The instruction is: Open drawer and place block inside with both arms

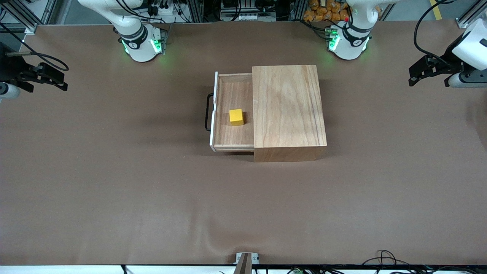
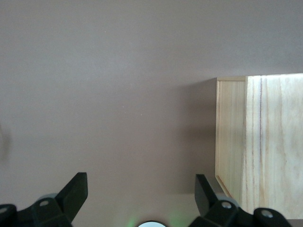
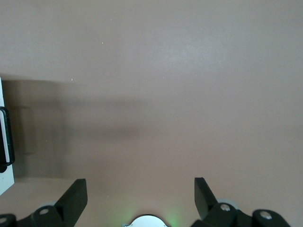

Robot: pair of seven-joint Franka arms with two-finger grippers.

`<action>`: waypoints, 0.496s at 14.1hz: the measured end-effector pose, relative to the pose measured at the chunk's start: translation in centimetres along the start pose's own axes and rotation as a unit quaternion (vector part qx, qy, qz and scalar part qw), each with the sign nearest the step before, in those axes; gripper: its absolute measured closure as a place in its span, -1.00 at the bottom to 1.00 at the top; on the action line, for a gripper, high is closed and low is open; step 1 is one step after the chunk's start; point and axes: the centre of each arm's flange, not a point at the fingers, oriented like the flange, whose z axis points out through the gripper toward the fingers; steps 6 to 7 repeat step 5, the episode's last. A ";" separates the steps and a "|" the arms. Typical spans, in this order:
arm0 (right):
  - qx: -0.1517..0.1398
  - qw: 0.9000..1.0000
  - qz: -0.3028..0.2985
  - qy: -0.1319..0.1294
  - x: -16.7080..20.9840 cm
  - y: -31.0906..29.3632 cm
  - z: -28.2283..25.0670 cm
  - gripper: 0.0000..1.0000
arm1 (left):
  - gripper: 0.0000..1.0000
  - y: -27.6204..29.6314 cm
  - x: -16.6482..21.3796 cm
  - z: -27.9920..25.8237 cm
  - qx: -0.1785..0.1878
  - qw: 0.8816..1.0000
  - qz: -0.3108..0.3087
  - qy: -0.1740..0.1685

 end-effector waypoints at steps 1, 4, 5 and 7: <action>0.000 1.000 0.002 -0.001 -0.2 0.2 -0.1 -1.00 | -1.00 0.0 0.0 0.0 0.000 1.000 0.001 0.001; 0.000 1.000 0.003 0.000 -0.5 0.3 -0.4 -1.00 | -1.00 0.1 0.1 -0.3 0.000 1.000 0.003 0.006; 0.001 1.000 0.004 0.003 -0.4 0.5 -0.4 -1.00 | -1.00 0.1 0.1 -0.4 0.000 1.000 0.002 0.009; 0.001 1.000 0.004 0.003 -0.4 0.5 -0.4 -1.00 | -1.00 0.1 0.1 -0.4 0.000 1.000 0.002 0.009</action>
